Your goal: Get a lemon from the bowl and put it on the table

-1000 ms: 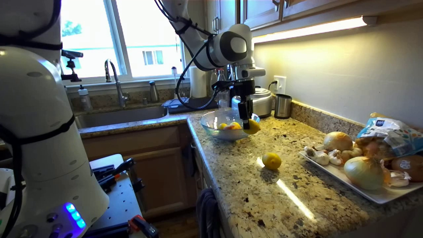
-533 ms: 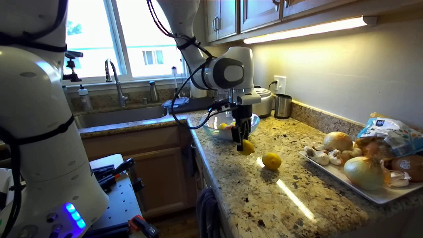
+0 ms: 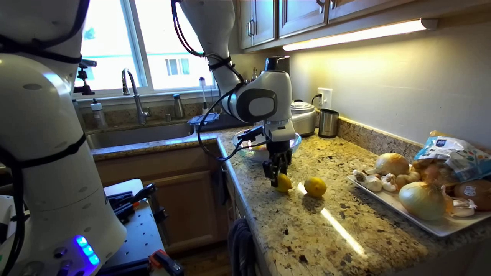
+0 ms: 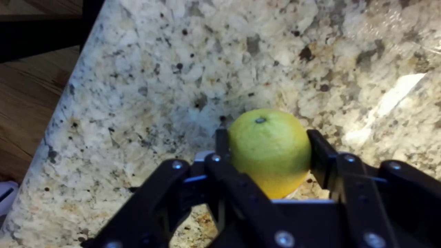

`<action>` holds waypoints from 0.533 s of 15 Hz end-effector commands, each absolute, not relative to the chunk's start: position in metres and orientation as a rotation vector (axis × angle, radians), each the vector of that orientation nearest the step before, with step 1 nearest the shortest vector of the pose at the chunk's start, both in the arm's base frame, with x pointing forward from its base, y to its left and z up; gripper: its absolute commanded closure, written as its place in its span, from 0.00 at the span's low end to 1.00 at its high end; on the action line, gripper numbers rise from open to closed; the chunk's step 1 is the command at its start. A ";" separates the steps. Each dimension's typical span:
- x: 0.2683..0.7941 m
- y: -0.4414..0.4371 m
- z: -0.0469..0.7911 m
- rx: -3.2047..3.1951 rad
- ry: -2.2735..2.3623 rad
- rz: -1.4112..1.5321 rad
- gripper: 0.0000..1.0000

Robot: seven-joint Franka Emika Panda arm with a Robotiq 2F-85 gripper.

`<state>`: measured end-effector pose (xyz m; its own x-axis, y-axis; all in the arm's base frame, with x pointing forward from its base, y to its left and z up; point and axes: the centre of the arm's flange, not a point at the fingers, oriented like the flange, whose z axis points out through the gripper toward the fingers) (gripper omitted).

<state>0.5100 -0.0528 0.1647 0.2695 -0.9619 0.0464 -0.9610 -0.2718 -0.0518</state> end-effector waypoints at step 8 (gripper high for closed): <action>0.491 -0.009 0.236 -2.617 1.764 -0.282 0.00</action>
